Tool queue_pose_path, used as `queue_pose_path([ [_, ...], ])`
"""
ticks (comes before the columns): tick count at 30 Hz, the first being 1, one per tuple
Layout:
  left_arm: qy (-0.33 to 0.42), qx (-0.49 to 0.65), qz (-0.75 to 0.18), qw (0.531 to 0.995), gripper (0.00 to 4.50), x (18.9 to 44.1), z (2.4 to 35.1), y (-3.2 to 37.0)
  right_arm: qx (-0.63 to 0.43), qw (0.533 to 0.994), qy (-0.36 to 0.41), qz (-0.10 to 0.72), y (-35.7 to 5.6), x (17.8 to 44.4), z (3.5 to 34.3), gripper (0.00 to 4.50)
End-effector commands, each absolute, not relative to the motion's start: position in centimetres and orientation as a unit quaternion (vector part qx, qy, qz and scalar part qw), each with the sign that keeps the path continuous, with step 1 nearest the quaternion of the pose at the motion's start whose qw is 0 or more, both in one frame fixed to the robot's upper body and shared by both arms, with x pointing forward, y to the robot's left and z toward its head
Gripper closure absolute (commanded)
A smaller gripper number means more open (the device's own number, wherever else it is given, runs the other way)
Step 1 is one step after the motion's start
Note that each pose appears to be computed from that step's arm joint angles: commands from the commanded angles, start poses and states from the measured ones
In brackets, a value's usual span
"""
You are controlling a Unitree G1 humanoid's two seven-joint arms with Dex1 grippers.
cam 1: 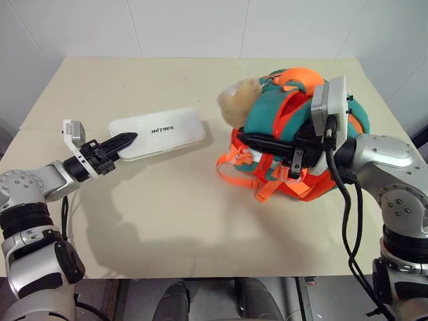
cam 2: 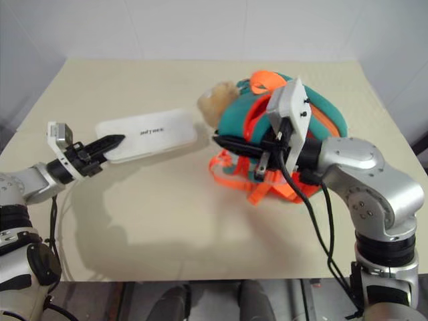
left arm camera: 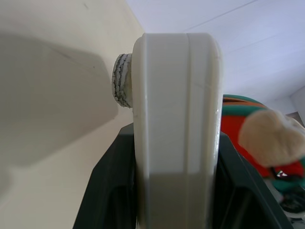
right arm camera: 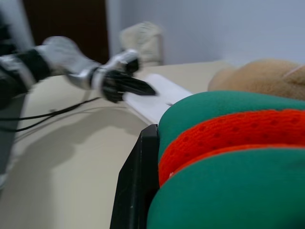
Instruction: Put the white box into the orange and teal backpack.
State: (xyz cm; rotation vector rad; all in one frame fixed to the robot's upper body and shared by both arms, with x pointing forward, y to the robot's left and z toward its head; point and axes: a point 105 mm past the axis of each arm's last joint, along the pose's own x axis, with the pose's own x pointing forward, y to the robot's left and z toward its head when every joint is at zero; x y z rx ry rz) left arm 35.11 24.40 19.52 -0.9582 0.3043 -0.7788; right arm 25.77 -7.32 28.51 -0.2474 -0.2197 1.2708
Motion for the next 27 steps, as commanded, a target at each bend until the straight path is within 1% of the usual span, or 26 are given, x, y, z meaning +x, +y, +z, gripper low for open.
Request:
queue_pose_path([
  [1,0.111,-0.434,-0.379,0.810,3.12,35.0,21.6,25.0,-0.146,0.741,-0.135,0.641,-6.5,23.0,30.1,3.99],
  [8,0.106,-0.429,-0.378,0.814,3.12,35.1,22.1,25.6,-0.183,0.661,-0.109,0.719,-6.2,20.2,29.0,3.99],
  [12,0.105,-0.425,-0.383,0.813,3.12,34.9,22.4,25.7,-0.191,0.636,-0.106,0.740,-6.5,19.5,28.6,3.99],
  [15,0.106,-0.421,-0.387,0.814,3.12,34.8,22.6,25.7,-0.213,0.616,-0.093,0.753,-6.9,19.2,27.6,3.99],
  [17,0.107,-0.415,-0.392,0.814,3.12,34.6,22.8,25.7,-0.227,0.614,-0.080,0.752,-7.3,19.6,26.6,3.99],
  [20,0.106,-0.395,-0.411,0.815,3.12,33.7,23.6,25.8,-0.239,0.627,-0.064,0.739,-7.9,20.8,25.4,3.99],
  [23,0.103,-0.377,-0.427,0.816,3.12,32.9,24.3,25.8,-0.237,0.638,-0.063,0.730,-8.2,21.5,25.0,3.99],
  [27,0.076,-0.330,-0.449,0.827,3.12,31.3,26.1,26.5,-0.222,0.659,-0.048,0.717,-8.7,22.7,24.1,3.99],
])
